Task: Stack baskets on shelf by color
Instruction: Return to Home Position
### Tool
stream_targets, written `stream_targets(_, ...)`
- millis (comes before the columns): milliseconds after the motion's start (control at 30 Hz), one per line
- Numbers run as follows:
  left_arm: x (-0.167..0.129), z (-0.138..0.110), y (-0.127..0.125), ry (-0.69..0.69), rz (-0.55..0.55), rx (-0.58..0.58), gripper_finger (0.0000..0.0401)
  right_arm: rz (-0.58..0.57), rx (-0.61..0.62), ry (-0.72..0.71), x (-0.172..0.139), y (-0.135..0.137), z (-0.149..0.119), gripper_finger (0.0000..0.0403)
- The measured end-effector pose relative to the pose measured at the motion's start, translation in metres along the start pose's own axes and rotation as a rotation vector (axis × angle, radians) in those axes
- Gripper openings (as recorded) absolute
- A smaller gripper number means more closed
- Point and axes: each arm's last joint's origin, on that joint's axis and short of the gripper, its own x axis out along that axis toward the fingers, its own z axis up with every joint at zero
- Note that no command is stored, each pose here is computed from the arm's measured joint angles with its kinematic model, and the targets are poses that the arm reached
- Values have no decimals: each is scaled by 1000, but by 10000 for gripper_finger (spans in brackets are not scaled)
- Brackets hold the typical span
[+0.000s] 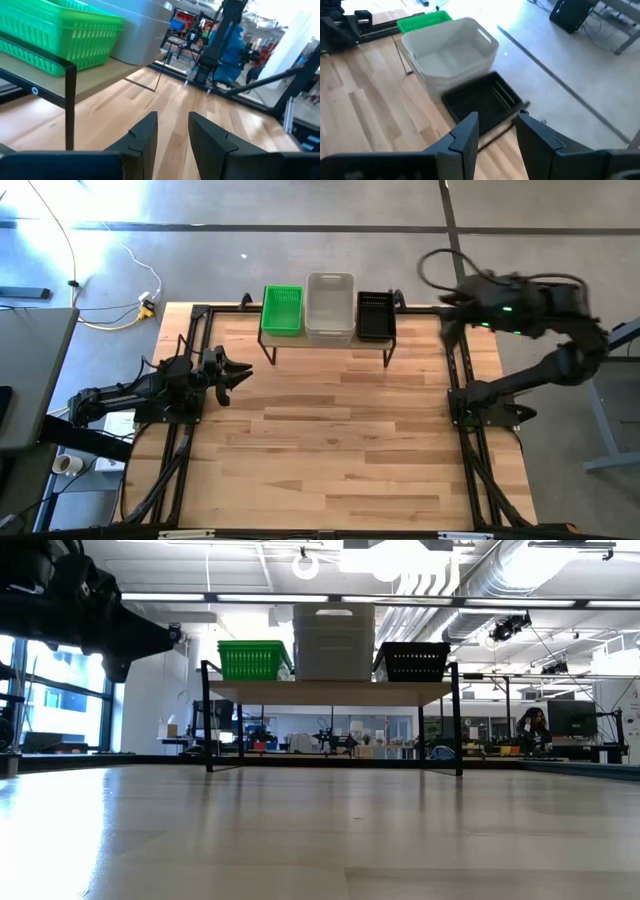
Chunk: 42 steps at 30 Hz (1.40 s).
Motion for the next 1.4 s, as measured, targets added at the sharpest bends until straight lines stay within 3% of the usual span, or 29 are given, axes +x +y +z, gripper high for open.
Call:
stream_targets(100,0,0,0,1,-1,45,101,-5,22,-11,-16,-10,-18,119)
stream_targets(233,0,0,0,1,0,60,101,2,69,-49,-16,-15,-52,118)
stream_targets(633,0,0,0,1,0,62,101,133,98,-174,35,3,-139,118)
stream_targets(833,0,0,0,1,-1,62,101,234,102,-214,63,17,-171,119)
stream_targets(1000,0,0,0,1,-1,62,101,250,127,-243,83,24,-197,119)
stream_targets(1400,0,0,0,1,-1,62,101,358,261,-341,108,29,-243,119)
